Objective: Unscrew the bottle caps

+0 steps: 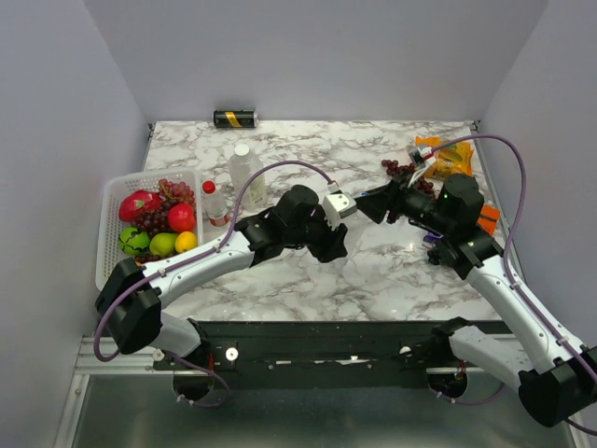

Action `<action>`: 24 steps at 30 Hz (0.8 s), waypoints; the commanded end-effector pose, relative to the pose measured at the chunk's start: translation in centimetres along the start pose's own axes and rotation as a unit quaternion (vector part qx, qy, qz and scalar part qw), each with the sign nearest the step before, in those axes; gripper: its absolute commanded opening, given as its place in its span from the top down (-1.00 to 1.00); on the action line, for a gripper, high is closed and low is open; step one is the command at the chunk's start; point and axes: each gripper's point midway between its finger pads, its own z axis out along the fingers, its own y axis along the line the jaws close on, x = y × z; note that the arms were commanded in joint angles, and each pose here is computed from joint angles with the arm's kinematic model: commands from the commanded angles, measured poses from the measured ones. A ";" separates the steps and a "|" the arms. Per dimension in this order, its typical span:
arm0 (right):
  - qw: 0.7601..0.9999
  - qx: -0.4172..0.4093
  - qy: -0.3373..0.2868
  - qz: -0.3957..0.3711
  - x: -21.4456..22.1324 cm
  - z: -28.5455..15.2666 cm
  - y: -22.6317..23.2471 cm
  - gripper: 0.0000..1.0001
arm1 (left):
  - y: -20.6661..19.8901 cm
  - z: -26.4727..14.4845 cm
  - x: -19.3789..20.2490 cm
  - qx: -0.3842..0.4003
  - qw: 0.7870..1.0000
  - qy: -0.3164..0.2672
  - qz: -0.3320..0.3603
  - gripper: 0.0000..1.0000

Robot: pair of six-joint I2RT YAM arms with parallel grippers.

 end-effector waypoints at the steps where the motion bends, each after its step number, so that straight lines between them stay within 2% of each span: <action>1: 0.999 -0.033 -0.017 -0.019 -1.7 0.2 2.1 -0.10 | -0.3 0.0 -1.4 0.009 1.000 -0.015 0.007 0.77; 5: 0.999 -0.020 -0.020 -0.018 -1.7 0.3 1.5 0.09 | -0.7 -0.1 -1.5 0.019 1.000 -0.019 0.011 0.77; 9: 0.999 0.000 -0.031 -0.031 -2.7 0.3 1.0 0.18 | -1.1 0.0 -1.4 0.032 0.999 -0.019 0.016 0.77; 14: 0.997 0.004 -0.054 -0.060 -5.1 -0.2 1.7 0.19 | -1.1 0.1 -1.1 0.034 0.999 -0.011 0.013 0.81; 24: 0.994 0.053 -0.065 -0.072 -6.5 -1.6 0.1 0.19 | -0.8 -0.2 -1.4 0.019 1.000 -0.013 0.013 0.81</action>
